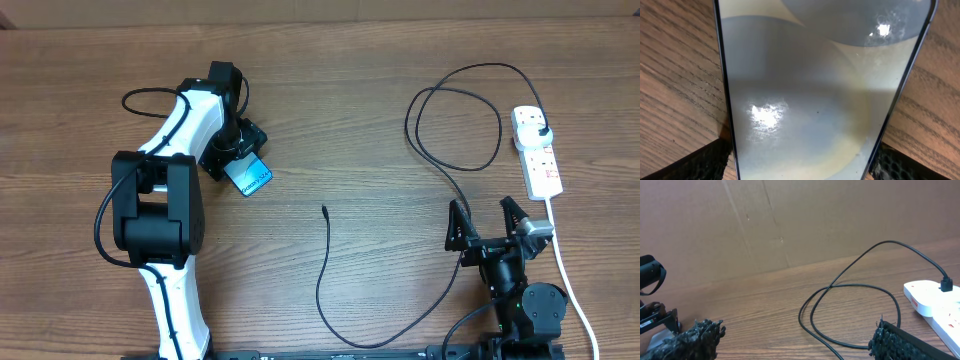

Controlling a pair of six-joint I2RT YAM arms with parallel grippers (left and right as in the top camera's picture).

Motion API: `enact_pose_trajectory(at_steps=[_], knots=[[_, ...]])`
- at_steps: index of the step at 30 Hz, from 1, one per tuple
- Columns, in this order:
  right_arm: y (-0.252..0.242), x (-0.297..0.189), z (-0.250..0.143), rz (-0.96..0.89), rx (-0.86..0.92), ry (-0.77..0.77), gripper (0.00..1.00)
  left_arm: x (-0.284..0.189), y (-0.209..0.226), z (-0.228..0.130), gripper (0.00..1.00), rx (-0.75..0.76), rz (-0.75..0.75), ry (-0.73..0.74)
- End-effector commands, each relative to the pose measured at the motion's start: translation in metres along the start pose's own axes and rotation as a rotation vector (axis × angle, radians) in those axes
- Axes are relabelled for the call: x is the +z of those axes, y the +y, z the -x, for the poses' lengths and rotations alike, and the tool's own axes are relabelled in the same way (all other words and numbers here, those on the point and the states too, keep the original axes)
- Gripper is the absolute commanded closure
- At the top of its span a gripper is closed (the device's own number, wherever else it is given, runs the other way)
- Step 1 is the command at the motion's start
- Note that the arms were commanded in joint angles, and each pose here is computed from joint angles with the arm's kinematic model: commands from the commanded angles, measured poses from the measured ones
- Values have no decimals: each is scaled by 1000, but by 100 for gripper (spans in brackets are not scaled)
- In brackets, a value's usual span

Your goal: Plug charger to phone and switch on socket

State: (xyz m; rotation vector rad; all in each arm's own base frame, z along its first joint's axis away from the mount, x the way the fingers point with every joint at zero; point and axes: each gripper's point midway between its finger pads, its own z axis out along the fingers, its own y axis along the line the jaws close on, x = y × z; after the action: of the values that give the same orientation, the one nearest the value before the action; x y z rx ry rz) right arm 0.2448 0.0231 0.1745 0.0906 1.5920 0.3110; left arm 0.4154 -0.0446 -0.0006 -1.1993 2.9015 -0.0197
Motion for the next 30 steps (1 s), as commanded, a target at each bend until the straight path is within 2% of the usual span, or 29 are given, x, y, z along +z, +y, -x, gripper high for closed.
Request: enact_pose_trajectory(at_steps=[1,26,27,28,30], knots=[[-1,0,-2,-5,-1,-3,0,27,12,3,8,7,60,13],[-1,0,-2,-5,-1,-3,0,27,12,3,8,7,60,14],[-1,0,-2,-5,-1,-4,0,27,12,3,7,7,60,14],[-1,0,-2,-5,-1,-3,0,27,12,3,0,7,60,14],[-1,0,-2,-5,-1,-3,0,27,12,3,0,7,60,13]])
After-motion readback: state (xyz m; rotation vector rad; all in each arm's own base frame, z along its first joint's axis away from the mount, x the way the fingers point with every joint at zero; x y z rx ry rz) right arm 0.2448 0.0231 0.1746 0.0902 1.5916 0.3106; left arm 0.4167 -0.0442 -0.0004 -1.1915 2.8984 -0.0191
